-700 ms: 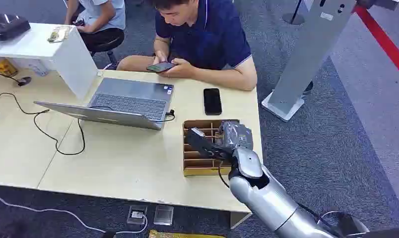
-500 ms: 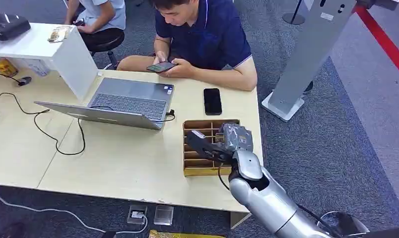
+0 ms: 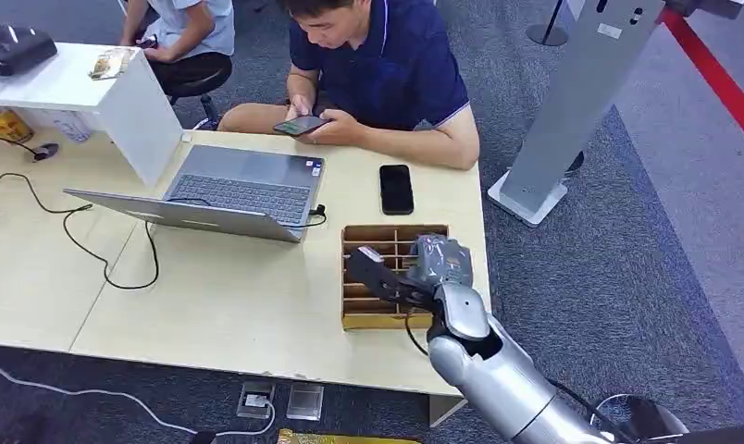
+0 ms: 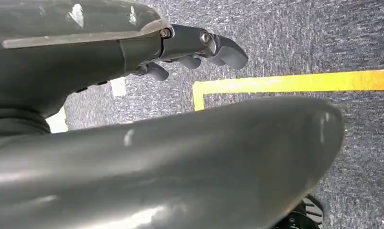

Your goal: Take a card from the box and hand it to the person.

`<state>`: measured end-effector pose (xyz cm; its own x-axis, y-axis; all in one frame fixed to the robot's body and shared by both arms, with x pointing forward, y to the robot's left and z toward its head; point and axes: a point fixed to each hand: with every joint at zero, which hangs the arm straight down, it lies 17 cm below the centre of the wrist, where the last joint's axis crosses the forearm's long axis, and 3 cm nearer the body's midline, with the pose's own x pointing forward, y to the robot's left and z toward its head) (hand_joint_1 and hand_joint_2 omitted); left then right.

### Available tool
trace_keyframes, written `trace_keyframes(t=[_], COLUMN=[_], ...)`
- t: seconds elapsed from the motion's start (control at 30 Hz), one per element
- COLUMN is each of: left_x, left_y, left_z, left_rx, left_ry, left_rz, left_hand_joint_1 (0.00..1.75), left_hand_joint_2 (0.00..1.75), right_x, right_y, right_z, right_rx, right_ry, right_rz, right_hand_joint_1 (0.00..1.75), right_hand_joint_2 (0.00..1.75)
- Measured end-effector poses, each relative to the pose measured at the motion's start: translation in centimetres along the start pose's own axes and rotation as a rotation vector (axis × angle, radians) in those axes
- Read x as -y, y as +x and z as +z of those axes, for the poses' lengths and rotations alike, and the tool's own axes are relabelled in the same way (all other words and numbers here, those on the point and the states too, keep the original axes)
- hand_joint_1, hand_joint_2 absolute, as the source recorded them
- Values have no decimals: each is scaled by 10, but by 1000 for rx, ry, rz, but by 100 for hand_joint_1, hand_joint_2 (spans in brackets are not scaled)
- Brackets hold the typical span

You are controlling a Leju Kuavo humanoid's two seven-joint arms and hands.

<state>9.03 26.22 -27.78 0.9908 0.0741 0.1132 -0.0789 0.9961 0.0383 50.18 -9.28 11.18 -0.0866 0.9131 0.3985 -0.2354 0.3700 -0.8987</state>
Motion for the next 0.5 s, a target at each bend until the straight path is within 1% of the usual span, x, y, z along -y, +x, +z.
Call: trace_keyframes(t=[0.17, 0.2, 0.23, 0.4, 0.43, 0.5], left_x=[1, 1, 1, 1, 2, 1], left_y=[0, 0, 0, 0, 0, 0], left_z=[0, 0, 0, 0, 0, 0], left_rx=[1, 2, 3, 3, 6, 7], left_ry=[-3, -4, -4, -4, -4, 4], left_rz=[-5, -10, -12, -12, -24, -35], left_hand_joint_1=[0, 0, 0, 0, 0, 0], left_hand_joint_2=[0, 0, 0, 0, 0, 0], right_x=[3, 3, 3, 3, 5, 5], right_y=[-4, -5, -5, -5, -6, -6], right_z=[0, 0, 1, 1, 2, 2], right_rx=[-8, -9, -9, -9, -8, -8], right_ry=[-11, -11, -11, -11, -20, -21], right_rz=[-1, 0, -2, -3, -7, -6], right_hand_joint_1=[140, 147, 169, 169, 175, 175], right_hand_joint_2=[175, 175, 175, 175, 175, 175])
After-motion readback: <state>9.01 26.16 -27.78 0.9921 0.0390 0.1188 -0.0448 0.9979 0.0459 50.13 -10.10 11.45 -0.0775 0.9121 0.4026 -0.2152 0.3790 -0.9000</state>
